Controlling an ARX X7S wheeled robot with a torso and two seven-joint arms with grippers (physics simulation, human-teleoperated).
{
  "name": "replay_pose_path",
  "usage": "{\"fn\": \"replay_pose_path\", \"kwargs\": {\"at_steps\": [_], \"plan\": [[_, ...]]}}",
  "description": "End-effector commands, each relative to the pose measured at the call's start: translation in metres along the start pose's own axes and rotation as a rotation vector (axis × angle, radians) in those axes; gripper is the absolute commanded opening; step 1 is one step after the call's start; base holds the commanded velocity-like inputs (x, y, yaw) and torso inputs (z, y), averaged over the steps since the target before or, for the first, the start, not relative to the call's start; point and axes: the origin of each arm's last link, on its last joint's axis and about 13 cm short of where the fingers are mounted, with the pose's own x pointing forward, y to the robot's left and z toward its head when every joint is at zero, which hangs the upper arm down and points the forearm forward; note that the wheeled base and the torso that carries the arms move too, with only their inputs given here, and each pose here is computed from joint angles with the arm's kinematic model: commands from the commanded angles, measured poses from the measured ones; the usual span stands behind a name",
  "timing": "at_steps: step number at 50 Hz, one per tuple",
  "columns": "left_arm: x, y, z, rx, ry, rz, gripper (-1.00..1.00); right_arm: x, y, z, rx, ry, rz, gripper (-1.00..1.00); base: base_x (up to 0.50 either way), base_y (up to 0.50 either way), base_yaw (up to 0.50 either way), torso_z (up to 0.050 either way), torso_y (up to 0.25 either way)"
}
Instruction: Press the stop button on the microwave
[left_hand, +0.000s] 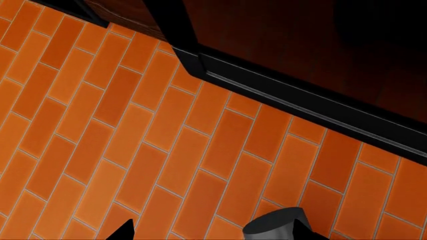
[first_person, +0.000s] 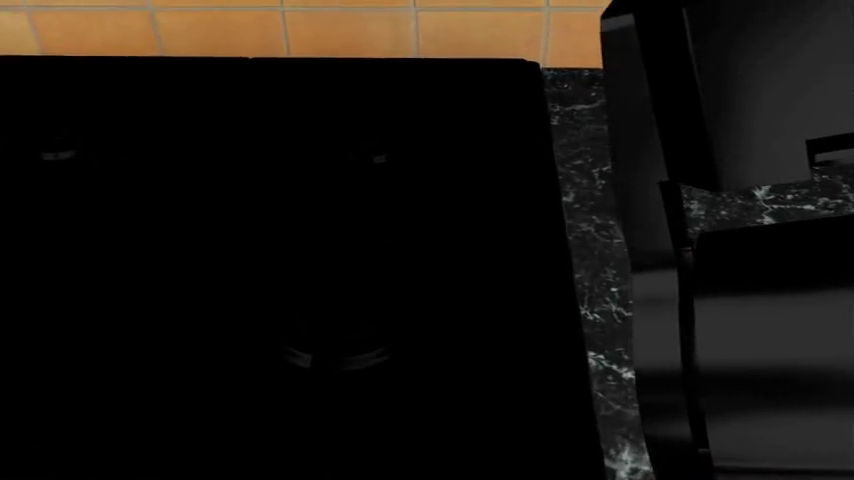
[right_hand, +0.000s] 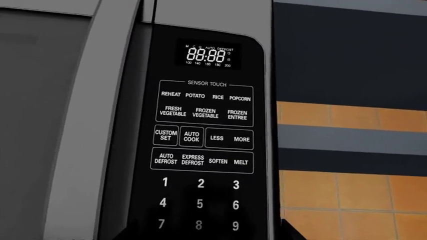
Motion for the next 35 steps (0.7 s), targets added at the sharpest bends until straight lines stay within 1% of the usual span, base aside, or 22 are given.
{"fn": "replay_pose_path", "kwargs": {"at_steps": [1, 4, 12, 14, 16, 19, 23, 26, 29, 35], "plan": [[-0.0003, 0.0002, -0.0009, 0.000, 0.003, 0.001, 1.00, -0.0008, 0.0002, -0.0030, -0.024, -0.007, 0.003, 1.00, 0.12, 0.50, 0.00, 0.050, 0.104], [-0.0003, 0.0002, -0.0009, 0.000, 0.003, 0.001, 1.00, 0.0001, -0.0016, -0.0049, -0.003, -0.007, -0.010, 1.00, 0.08, 0.33, 0.00, 0.050, 0.106], [-0.0003, 0.0002, -0.0009, 0.000, 0.003, 0.001, 1.00, -0.0014, -0.0007, -0.0057, -0.015, -0.016, -0.020, 1.00, 0.00, 0.00, 0.00, 0.050, 0.105], [-0.0003, 0.0002, -0.0009, 0.000, 0.003, 0.001, 1.00, -0.0017, 0.0004, -0.0057, -0.037, -0.014, -0.014, 1.00, 0.00, 0.00, 0.00, 0.050, 0.104], [-0.0003, 0.0002, -0.0009, 0.000, 0.003, 0.001, 1.00, -0.0020, 0.0006, -0.0055, -0.040, -0.012, -0.014, 1.00, 0.00, 0.00, 0.00, 0.050, 0.104], [-0.0003, 0.0002, -0.0009, 0.000, 0.003, 0.001, 1.00, -0.0023, 0.0008, -0.0067, -0.040, -0.005, 0.008, 1.00, 0.39, 0.00, 0.00, 0.050, 0.106], [-0.0003, 0.0002, -0.0009, 0.000, 0.003, 0.001, 1.00, -0.0015, 0.0000, -0.0081, -0.033, -0.022, -0.009, 1.00, 0.50, 0.00, 0.00, 0.050, 0.105], [-0.0003, 0.0002, -0.0009, 0.000, 0.003, 0.001, 1.00, -0.0016, -0.0003, -0.0077, -0.048, -0.036, -0.027, 1.00, 0.00, 0.00, 0.00, 0.050, 0.106], [-0.0003, 0.0002, -0.0009, 0.000, 0.003, 0.001, 1.00, -0.0032, 0.0001, -0.0060, -0.041, -0.044, -0.018, 1.00, 0.00, 0.00, 0.00, 0.050, 0.105], [-0.0003, 0.0002, -0.0009, 0.000, 0.003, 0.001, 1.00, -0.0036, 0.0000, -0.0062, -0.053, -0.039, -0.020, 1.00, 0.00, 0.00, 0.00, 0.050, 0.105]]}}
